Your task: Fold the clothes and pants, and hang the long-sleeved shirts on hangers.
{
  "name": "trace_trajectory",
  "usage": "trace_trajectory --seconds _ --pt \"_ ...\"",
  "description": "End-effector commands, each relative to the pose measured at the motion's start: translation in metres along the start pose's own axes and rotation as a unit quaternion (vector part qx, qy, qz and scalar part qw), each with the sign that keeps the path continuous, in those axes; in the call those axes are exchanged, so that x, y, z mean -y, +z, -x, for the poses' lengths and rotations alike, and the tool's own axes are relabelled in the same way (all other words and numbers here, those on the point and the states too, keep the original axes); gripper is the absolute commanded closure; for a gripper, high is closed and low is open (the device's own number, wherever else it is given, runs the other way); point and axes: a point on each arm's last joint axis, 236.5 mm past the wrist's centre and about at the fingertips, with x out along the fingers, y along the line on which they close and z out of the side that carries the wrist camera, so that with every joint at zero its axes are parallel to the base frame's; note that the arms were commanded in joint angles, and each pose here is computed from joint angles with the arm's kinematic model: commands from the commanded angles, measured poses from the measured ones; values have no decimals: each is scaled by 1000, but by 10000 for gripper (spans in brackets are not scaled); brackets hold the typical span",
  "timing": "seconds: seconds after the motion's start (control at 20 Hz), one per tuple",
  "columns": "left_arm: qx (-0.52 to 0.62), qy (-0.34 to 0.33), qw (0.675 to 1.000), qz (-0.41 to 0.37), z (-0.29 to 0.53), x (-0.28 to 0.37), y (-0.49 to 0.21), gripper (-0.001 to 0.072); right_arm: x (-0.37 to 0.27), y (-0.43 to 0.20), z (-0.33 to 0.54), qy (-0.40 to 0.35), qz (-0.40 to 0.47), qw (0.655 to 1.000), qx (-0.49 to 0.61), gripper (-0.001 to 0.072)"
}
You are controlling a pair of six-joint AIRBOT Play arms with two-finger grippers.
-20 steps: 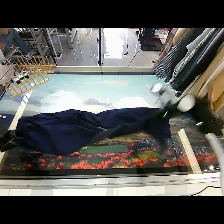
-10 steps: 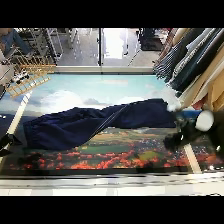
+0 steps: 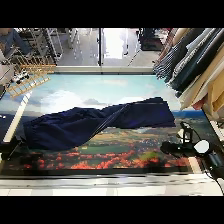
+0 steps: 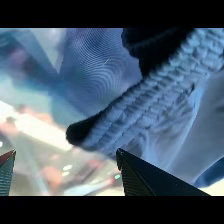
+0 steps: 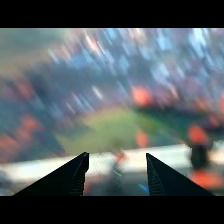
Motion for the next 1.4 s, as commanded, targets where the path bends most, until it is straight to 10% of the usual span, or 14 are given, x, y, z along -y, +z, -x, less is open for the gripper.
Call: trace_trajectory --seconds 0.0,0.25,0.45,1.35 --pt "29 -32 999 12 -17 8 4 8 -7 35 -6 48 -49 996 57 251" --pt "62 -51 997 12 -35 30 13 58 6 56 -24 38 -75 994 67 186" --pt "85 -72 993 27 -37 50 23 694 6 98 -29 43 -84 992 79 185" --pt "193 -105 975 11 131 18 107 697 21 259 -95 55 -65 992 96 145"
